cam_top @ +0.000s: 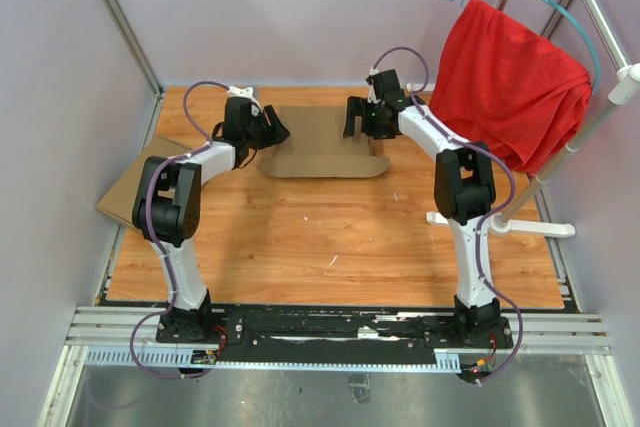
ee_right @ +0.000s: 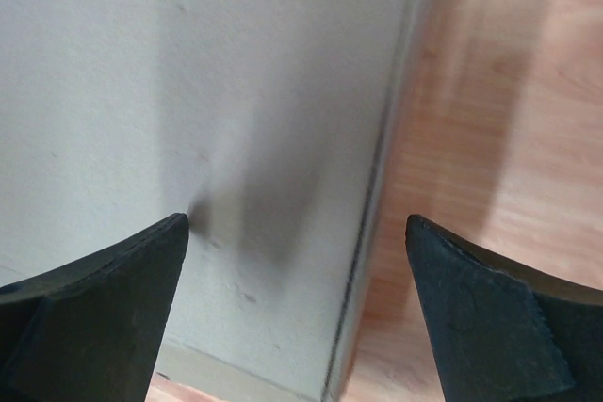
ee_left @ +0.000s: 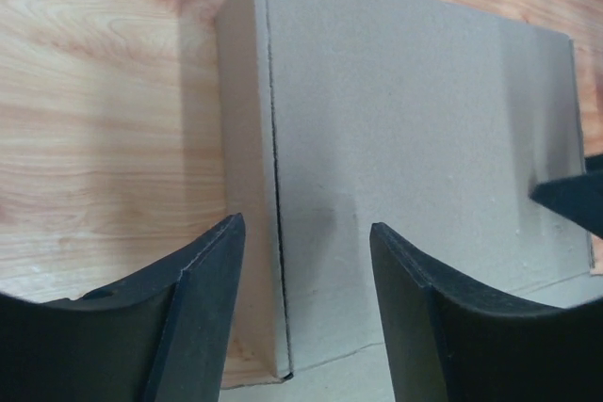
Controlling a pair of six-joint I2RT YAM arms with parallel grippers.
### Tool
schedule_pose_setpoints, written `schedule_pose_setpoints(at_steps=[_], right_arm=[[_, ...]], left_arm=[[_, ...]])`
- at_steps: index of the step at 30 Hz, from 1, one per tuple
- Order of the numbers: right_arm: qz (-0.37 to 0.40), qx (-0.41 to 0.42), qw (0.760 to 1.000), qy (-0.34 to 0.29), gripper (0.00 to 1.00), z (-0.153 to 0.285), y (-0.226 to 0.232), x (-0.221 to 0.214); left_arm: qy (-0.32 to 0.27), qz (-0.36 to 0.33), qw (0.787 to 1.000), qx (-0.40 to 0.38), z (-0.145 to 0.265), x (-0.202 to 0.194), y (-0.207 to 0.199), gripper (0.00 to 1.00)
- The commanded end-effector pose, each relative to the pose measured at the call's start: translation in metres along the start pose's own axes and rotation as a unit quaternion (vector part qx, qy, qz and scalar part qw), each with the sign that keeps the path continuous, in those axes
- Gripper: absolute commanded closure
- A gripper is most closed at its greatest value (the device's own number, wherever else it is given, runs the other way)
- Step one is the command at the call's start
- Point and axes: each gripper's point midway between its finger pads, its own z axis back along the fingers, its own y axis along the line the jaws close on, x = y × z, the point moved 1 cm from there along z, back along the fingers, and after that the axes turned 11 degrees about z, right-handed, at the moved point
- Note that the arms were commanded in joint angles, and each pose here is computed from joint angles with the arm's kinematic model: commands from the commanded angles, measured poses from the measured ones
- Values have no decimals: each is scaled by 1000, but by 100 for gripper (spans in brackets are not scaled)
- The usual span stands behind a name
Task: Fold the paper box
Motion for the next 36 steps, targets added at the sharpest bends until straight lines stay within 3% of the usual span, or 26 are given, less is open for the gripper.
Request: schedule_pose_setpoints(at_steps=[1, 4, 6, 10, 22, 36], right_arm=[[8, -75, 996, -55, 2, 47, -19, 22], [8, -89, 992, -85, 2, 71, -24, 27], [12, -87, 992, -89, 2, 83, -25, 26], [29, -50, 996, -66, 2, 104, -9, 11], [51, -11, 998, 36, 1, 81, 16, -77], [72, -34, 995, 56, 1, 71, 12, -89]], left_arm=[[-53, -29, 998, 25, 19, 32, -6, 34], [-74, -38, 996, 26, 37, 43, -12, 21], [-81, -43, 996, 21, 49, 45, -17, 20], [-78, -48, 996, 4, 68, 34, -19, 20], [-12, -50, 998, -28, 72, -29, -5, 26], [6, -73, 997, -28, 53, -46, -7, 27]])
